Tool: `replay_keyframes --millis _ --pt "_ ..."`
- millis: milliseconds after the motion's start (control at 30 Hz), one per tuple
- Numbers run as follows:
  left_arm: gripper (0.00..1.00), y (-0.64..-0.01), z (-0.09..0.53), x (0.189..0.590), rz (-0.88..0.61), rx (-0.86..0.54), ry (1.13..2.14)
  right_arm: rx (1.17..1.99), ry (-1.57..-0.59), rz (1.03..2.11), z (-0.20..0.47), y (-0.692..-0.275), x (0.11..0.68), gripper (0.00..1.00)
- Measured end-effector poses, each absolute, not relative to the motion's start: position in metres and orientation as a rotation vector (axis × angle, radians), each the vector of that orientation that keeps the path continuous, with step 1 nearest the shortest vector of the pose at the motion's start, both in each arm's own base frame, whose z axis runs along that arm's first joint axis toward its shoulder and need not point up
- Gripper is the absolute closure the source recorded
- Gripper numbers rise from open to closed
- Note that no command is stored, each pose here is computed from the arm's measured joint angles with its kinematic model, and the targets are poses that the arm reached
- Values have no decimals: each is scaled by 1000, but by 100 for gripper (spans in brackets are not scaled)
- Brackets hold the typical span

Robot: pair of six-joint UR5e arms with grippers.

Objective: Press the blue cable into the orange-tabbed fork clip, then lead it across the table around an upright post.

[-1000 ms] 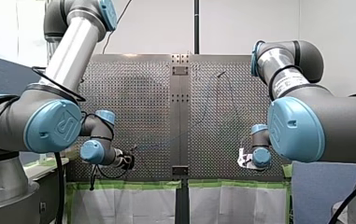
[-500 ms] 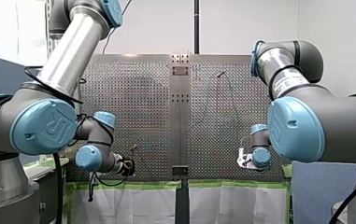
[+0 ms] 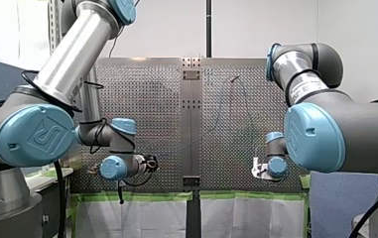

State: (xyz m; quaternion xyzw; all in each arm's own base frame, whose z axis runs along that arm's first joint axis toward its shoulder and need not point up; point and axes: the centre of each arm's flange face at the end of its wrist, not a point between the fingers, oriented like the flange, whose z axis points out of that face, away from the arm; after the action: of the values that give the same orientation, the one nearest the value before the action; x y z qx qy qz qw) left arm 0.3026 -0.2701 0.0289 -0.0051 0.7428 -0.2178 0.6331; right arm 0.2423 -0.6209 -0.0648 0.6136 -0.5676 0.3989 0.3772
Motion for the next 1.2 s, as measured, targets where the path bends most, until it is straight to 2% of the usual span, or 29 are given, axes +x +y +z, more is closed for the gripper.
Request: replay_keyframes --millis 333,633,1200 --pt "2 -296 40 298 -555 -49 1601 1571 -1450 1024 -65 -620 245 100" --pt "2 -308 36 276 -501 -1 1639 1570 -1450 1029 -65 -619 247 100" --pt "2 -309 35 273 -491 7 1646 1571 -1448 1030 -65 -619 247 100"
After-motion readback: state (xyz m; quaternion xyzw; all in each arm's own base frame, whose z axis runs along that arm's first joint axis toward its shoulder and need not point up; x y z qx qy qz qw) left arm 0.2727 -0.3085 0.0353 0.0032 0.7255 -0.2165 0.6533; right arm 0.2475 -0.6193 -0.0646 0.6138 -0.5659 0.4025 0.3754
